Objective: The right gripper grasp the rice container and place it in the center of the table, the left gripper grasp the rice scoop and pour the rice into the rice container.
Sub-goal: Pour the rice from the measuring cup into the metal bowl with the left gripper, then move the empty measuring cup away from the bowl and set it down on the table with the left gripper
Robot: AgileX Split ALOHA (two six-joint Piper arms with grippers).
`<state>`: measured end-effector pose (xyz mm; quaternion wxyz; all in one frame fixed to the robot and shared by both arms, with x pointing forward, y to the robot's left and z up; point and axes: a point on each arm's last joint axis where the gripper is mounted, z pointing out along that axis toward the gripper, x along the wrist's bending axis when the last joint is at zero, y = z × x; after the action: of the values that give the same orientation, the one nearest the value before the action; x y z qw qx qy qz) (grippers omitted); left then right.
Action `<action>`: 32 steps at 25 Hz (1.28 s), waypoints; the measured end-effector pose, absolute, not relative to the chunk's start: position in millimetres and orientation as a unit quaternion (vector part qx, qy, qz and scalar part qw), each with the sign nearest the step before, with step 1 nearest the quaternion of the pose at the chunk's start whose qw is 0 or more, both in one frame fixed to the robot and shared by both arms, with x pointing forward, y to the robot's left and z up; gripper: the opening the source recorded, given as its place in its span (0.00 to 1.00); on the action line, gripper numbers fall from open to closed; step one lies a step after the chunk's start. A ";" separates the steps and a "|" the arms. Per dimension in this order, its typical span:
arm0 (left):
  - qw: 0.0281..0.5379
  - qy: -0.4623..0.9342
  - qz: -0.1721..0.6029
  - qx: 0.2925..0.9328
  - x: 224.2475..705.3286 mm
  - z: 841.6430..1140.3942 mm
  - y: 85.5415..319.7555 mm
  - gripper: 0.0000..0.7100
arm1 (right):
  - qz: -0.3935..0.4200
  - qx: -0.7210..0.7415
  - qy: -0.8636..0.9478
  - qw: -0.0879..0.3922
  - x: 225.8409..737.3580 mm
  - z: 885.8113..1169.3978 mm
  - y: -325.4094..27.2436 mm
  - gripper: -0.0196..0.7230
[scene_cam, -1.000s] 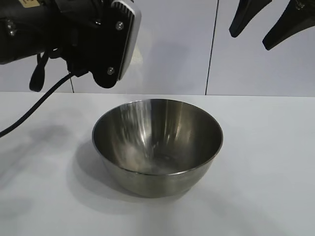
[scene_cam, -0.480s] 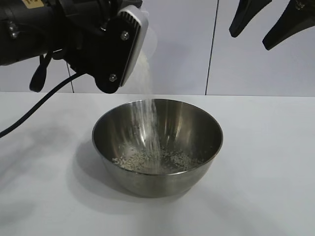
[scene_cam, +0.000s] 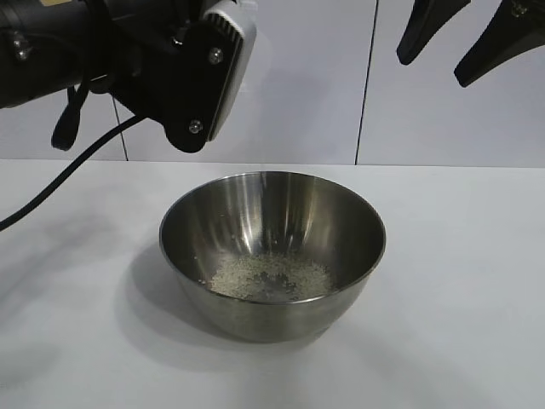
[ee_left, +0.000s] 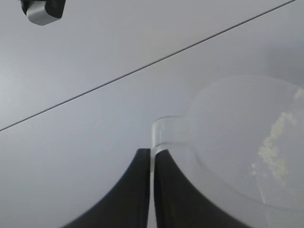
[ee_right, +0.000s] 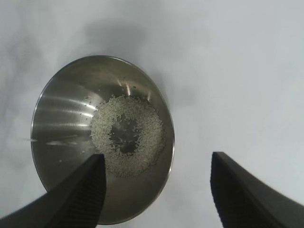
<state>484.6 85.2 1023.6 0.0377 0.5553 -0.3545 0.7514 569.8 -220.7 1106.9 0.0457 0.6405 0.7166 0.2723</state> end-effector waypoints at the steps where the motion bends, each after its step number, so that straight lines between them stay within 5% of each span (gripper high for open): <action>1: 0.038 -0.354 0.752 0.555 484.6 1023.7 85.2 0.01 | 0.272 0.641 0.717 0.046 569.8 1106.9 -220.7 0.62; 11: 0.048 -0.347 0.747 0.565 482.5 1019.1 87.5 0.01 | 0.272 0.641 0.717 0.045 569.8 1106.8 -220.7 0.62; 21: 0.242 -0.113 0.677 0.686 487.9 1010.8 95.8 0.01 | 0.272 0.641 0.717 0.045 569.8 1106.8 -220.7 0.62; 32: 0.363 0.080 0.551 0.747 491.7 1000.9 105.5 0.01 | 0.272 0.641 0.717 0.045 569.7 1106.8 -220.7 0.62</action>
<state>491.7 105.5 1000.9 0.3635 0.7466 0.0798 0.5514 569.7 -220.7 1106.8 0.0451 0.6405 0.7168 0.2717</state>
